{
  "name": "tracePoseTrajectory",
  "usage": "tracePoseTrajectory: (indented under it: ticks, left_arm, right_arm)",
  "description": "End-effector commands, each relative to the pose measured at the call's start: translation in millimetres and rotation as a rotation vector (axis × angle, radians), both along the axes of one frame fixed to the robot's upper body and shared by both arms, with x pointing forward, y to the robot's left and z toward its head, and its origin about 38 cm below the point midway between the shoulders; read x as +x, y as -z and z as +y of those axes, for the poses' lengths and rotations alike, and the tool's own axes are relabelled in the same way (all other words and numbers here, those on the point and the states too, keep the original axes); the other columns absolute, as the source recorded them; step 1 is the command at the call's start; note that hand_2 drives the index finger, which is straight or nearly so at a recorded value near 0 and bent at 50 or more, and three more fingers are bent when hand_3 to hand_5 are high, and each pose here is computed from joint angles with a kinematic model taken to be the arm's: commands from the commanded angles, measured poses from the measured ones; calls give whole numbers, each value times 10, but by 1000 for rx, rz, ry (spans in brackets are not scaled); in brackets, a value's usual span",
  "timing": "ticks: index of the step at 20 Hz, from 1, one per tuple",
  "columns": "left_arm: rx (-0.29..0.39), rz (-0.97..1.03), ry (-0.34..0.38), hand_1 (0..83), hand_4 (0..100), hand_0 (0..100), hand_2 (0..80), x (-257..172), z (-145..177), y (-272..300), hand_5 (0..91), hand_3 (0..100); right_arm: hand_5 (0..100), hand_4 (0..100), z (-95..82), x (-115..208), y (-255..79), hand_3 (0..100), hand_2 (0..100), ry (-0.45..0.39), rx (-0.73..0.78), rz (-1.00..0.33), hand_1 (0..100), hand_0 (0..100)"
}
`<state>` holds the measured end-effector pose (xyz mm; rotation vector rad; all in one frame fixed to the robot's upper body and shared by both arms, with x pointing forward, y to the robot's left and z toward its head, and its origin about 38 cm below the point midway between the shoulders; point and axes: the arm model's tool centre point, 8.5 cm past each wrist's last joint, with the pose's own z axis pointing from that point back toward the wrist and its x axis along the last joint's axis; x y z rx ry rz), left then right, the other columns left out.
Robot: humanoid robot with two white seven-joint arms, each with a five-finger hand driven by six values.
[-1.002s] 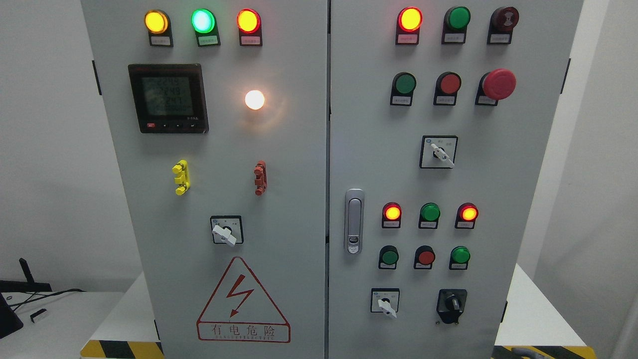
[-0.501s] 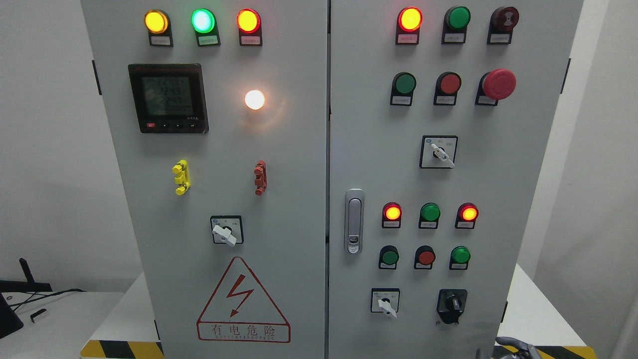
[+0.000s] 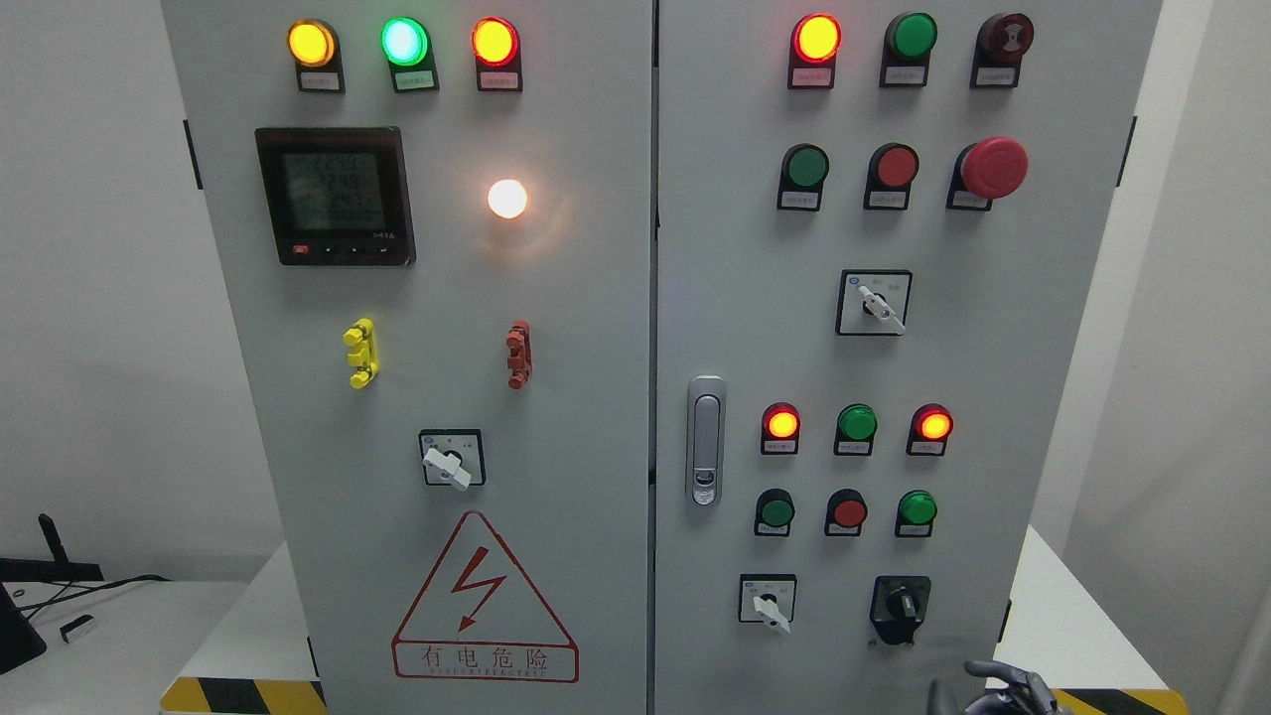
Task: Trip black knob to open circuit
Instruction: 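Raise the right hand toward the black rotary knob at the bottom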
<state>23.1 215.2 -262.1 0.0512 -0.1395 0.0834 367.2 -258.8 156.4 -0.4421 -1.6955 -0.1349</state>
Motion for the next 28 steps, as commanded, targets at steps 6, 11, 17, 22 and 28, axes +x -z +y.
tracePoseTrajectory:
  ticks: [6, 11, 17, 22, 28]
  left_arm:
    - [-2, 1, 31, 389, 0, 120, 0, 0, -12, 0, 0, 0]
    - [-2, -1, 31, 389, 0, 120, 0, 5, -11, 0, 0, 0]
    - [-1, -1, 31, 389, 0, 120, 0, 5, -2, 0, 0, 0]
    - [-2, -1, 31, 389, 0, 120, 0, 5, -11, 0, 0, 0]
    - [-1, 1, 31, 389, 0, 120, 0, 0, -2, 0, 0, 0]
  right_arm:
    - [990, 865, 112, 133, -23, 768, 452, -27, 10, 21, 756, 302]
    - [989, 864, 89, 216, 7, 769, 451, -20, 11, 34, 754, 299]
    - [986, 857, 88, 277, 29, 769, 449, -21, 7, 45, 753, 296]
    - [985, 855, 61, 299, 45, 767, 443, -12, 6, 66, 753, 295]
    - [984, 853, 41, 340, 40, 764, 442, -4, 10, 80, 753, 295]
